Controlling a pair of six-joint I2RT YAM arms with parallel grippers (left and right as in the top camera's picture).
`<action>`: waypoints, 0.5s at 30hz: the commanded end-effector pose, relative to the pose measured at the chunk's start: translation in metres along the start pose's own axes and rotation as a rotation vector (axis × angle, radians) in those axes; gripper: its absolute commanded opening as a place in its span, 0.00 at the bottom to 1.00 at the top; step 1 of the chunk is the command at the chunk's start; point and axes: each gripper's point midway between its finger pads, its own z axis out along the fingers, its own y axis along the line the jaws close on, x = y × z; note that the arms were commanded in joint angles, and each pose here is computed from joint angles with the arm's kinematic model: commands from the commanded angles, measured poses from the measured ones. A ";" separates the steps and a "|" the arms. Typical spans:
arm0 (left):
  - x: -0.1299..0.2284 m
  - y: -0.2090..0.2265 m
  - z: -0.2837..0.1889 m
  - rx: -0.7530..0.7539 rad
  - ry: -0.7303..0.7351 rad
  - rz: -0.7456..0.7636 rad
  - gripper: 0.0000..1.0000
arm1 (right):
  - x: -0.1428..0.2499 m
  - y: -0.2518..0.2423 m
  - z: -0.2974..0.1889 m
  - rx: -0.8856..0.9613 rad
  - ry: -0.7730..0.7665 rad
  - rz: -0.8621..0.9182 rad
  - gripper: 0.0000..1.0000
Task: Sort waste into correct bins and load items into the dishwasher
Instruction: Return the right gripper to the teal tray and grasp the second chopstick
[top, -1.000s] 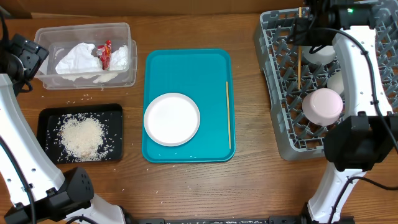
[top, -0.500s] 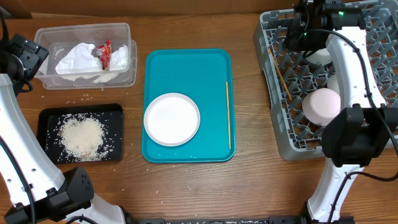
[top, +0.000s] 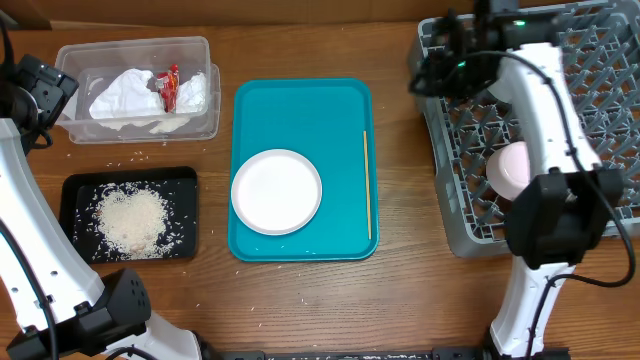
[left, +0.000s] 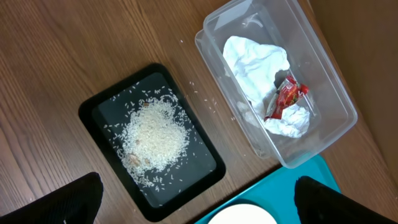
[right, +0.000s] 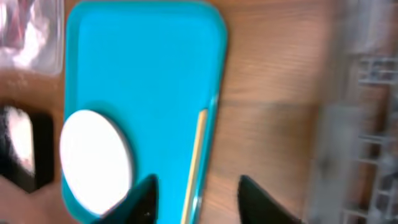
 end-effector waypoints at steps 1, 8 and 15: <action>0.001 0.000 0.005 -0.012 0.011 -0.010 1.00 | 0.016 0.018 0.020 0.110 0.053 0.043 0.62; 0.001 0.000 0.005 -0.012 0.011 -0.010 1.00 | 0.050 0.038 0.063 0.334 0.083 0.143 0.72; 0.001 0.000 0.005 -0.012 0.011 -0.010 1.00 | 0.078 0.048 0.116 0.383 0.070 0.149 0.49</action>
